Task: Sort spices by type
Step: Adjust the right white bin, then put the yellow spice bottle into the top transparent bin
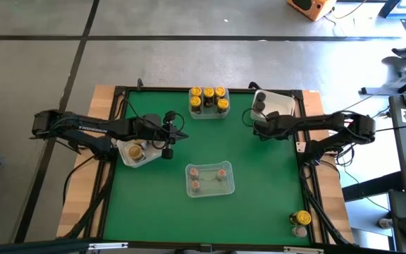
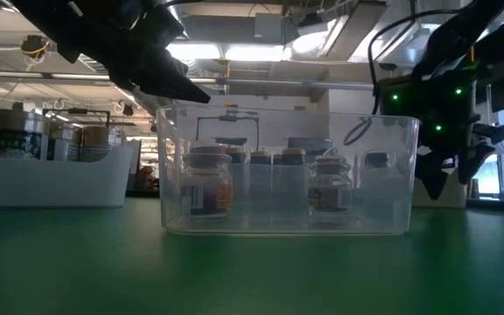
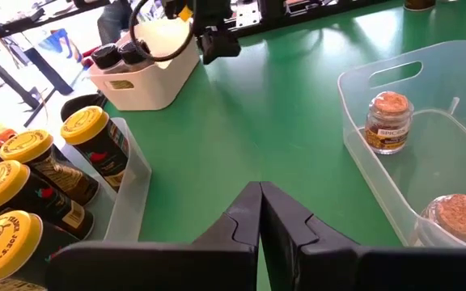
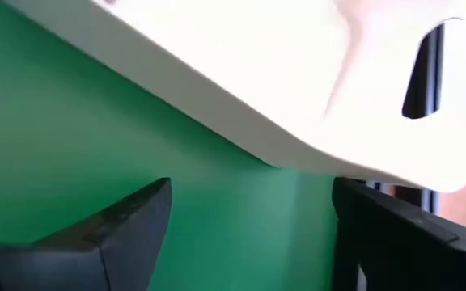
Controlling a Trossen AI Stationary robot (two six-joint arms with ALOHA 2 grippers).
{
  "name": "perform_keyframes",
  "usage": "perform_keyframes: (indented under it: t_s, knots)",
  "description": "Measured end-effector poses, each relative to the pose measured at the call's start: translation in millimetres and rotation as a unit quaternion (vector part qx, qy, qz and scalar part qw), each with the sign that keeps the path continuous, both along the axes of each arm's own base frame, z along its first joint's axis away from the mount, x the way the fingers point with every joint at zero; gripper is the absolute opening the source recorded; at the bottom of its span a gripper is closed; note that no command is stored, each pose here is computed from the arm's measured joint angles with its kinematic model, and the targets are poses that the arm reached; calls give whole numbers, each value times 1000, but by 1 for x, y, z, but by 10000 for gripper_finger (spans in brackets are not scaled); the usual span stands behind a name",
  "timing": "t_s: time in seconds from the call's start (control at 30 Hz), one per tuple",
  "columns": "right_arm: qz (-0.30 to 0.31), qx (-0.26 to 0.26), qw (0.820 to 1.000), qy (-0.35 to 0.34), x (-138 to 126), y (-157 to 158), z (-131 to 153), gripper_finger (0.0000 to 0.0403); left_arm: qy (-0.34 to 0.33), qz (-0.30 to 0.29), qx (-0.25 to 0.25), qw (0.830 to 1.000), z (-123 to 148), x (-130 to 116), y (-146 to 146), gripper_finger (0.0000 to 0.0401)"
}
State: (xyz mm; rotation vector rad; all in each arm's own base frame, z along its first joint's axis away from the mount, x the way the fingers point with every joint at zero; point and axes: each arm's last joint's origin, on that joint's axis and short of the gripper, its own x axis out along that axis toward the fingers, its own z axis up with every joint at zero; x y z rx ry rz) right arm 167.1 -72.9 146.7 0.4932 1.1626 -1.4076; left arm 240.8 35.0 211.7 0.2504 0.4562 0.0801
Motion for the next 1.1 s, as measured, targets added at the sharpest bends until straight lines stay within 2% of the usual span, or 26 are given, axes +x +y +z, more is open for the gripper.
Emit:
perform_keyframes:
  t_s: [0.43,0.5,0.7,1.0,1.1]
  knots:
    - [24,-49,998,11,0,-28,2,342,0,0,0,1000,0,0,0,3]
    - [32,-43,998,18,0,-28,2,342,0,0,0,1000,0,0,0,3]
    - [53,29,998,10,8,-9,21,342,0,0,0,1000,0,0,0,3]
    - [118,120,986,-23,23,57,67,342,-1,0,1,1000,0,0,0,4]
    - [141,162,976,-35,26,79,77,342,-1,0,1,1000,0,0,0,4]
